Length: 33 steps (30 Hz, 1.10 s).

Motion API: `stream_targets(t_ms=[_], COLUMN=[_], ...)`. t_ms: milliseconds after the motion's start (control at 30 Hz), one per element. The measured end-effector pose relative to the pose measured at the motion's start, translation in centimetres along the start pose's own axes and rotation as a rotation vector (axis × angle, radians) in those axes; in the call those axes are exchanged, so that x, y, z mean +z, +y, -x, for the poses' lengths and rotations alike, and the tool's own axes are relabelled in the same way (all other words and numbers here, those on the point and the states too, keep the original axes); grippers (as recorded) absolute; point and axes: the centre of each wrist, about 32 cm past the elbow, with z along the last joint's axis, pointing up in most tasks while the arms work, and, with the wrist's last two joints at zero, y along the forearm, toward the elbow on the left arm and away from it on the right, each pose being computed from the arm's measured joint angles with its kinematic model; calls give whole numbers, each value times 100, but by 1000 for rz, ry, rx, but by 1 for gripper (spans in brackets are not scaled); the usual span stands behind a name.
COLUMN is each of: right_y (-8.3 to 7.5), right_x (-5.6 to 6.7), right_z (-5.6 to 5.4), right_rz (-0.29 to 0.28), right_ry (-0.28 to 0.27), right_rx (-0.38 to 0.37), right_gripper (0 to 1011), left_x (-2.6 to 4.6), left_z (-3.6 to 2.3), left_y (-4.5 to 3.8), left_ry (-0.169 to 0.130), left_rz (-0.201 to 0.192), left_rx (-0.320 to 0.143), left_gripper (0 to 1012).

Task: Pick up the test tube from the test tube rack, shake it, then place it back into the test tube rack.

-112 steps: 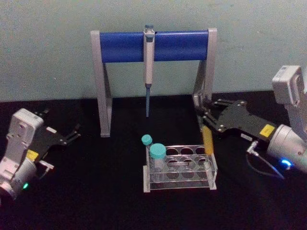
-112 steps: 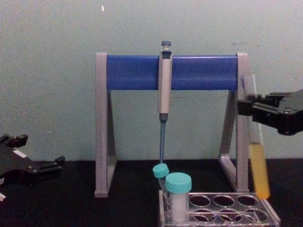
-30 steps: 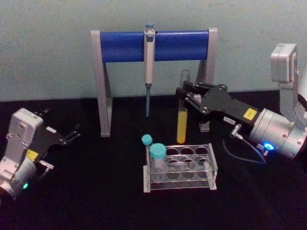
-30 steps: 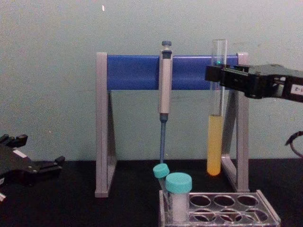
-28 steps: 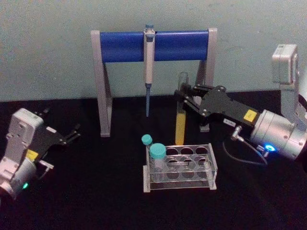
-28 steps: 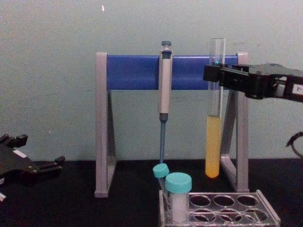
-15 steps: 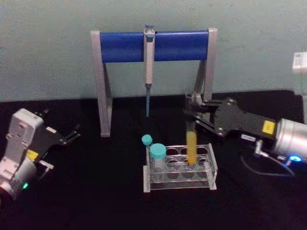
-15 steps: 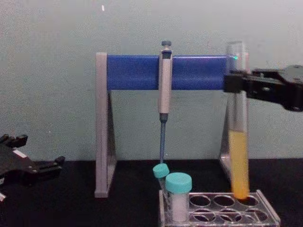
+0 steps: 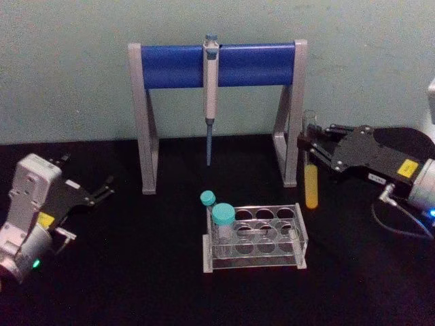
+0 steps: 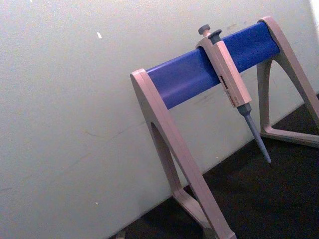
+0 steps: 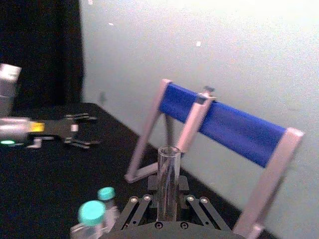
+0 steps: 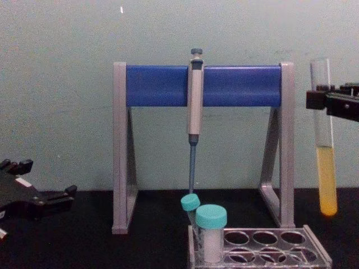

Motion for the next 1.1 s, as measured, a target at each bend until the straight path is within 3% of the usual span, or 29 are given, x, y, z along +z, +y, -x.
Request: stream_targets(t_ms=[167,467,733,900,1100], right_y=[152,456,541,463,339], right_x=[-14,-108,-134,-135,-146], right_z=[65,195,208,142,63], right_rz=[-27,-93,-144,-154,-131], right_ry=[-37,8,72,116,148], right_rx=[-73,-70,64,172,238], right_gripper=[233,233,233,233,233], left_x=[0,0,0,0,0], left_z=[0,0,0,0,0], left_y=[0,0,0,0,0], left_ry=[0,0,0,0,0], left_rz=[0,0,0,0,0], left_rx=[0,0,0,0,0], left_gripper=[1001,1001,1001,1001,1001])
